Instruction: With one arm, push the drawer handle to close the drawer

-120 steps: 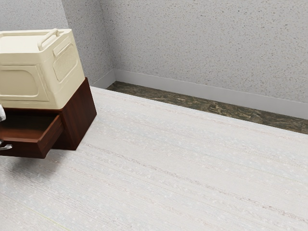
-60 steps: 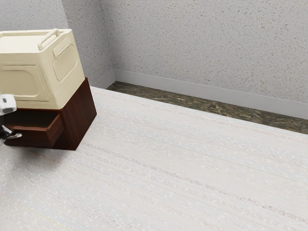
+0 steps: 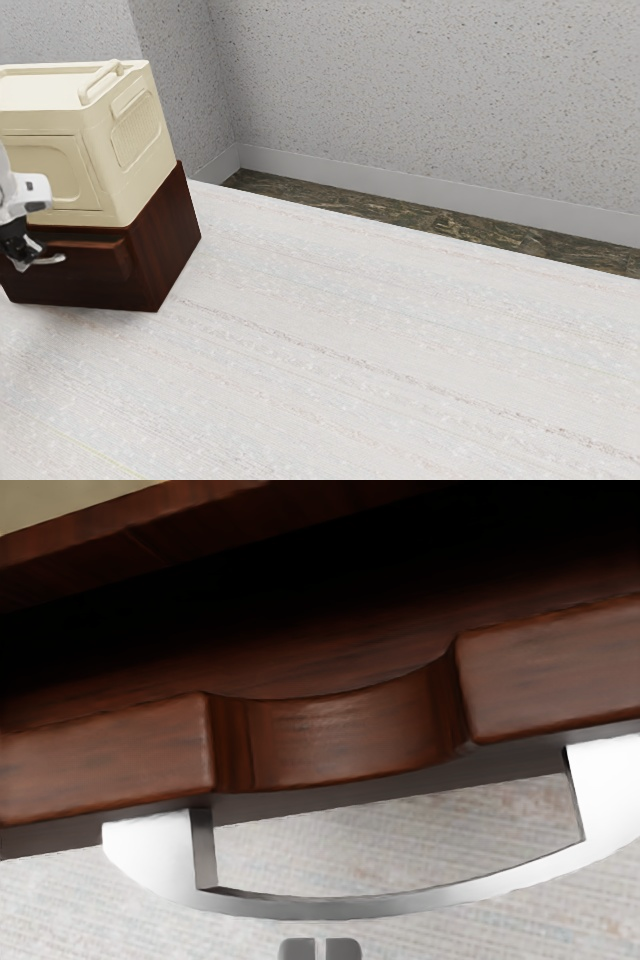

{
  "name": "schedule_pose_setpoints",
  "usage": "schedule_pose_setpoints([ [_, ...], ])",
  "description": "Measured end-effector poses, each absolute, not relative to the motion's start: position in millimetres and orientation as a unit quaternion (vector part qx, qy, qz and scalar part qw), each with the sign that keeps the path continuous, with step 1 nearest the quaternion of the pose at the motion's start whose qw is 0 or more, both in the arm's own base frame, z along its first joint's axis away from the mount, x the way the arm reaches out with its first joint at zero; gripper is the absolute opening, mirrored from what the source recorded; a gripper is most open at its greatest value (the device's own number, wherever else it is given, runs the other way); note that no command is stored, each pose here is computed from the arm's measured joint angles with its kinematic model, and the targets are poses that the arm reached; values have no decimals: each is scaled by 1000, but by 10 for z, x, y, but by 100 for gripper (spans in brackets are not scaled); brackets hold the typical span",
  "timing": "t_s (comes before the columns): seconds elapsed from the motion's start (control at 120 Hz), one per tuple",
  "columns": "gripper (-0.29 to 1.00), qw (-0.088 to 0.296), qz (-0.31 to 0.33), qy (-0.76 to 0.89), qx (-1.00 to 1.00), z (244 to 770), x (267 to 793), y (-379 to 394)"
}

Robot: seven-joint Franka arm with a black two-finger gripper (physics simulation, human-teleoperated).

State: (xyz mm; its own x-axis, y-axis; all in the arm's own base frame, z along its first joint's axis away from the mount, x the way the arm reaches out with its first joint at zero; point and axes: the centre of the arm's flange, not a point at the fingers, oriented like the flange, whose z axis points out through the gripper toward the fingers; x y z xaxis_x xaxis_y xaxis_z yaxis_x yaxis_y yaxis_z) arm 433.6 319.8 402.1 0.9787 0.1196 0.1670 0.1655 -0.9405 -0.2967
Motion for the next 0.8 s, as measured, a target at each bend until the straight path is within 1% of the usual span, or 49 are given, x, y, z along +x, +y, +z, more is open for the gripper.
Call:
schedule_pose_setpoints([
  [0.375, -9, 162, -81, -66, -981, 4046, 4669, 3393],
  [0.5, -10, 162, -79, -73, -981, 4020, 4665, 3514],
  [0.55, -8, 158, -82, -74, -981, 4045, 4658, 3475],
  [0.683, -8, 125, -90, -50, -987, 4057, 4431, 2564],
  [0.742, -8, 123, -109, -42, -985, 4259, 4146, 2077],
  [0.8, -8, 100, -141, -17, -985, 4604, 4202, 1292],
])
